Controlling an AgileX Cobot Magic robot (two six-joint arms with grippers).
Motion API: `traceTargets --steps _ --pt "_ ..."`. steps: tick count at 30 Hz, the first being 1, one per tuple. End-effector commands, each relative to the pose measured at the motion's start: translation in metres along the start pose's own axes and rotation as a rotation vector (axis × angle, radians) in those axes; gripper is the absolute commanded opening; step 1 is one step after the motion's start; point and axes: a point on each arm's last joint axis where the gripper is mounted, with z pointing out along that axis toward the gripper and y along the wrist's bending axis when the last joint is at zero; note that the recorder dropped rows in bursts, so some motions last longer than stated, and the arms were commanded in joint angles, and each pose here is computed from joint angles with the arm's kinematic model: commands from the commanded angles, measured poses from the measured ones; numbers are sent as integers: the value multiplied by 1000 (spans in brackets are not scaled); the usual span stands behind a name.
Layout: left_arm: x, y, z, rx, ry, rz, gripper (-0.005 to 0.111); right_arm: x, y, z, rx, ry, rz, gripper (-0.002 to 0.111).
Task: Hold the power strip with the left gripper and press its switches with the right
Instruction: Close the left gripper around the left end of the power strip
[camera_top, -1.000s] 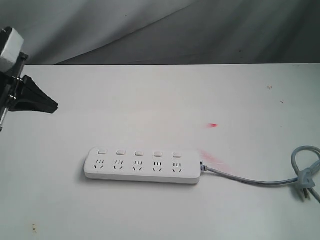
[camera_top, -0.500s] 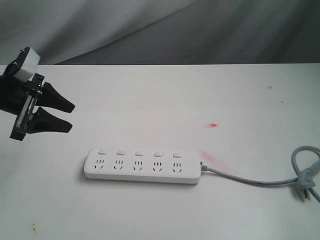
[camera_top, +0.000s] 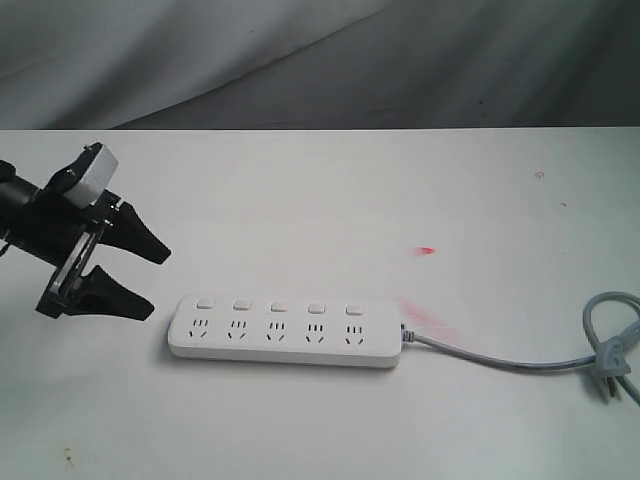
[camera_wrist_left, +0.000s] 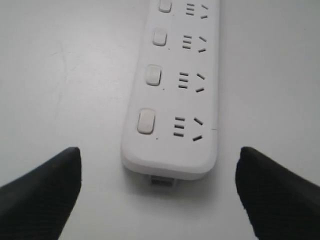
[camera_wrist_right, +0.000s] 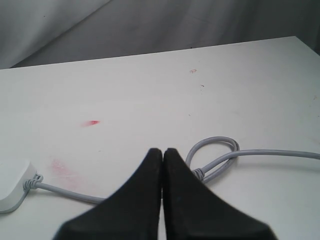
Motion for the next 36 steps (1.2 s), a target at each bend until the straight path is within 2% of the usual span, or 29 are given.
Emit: traceTargets --steps 1,5,13,19,21,29,36 --pt "-5 -4 15 64 23 34 79 0 -1 0 11 -8 -13 0" --pt "-6 -4 24 89 23 37 79 0 -1 0 11 -8 -13 0" --pt "7 -2 39 134 25 0 79 0 -1 0 11 -8 -13 0" --pt "2 8 39 55 -17 -21 79 0 -1 0 11 -8 -13 0" --pt "-1 11 37 63 -40 -16 79 0 -1 0 11 -8 -13 0" --pt "15 10 47 122 12 -20 79 0 -1 0 11 -8 -13 0" --pt "15 11 49 113 -7 -35 79 0 -1 0 11 -8 -13 0"
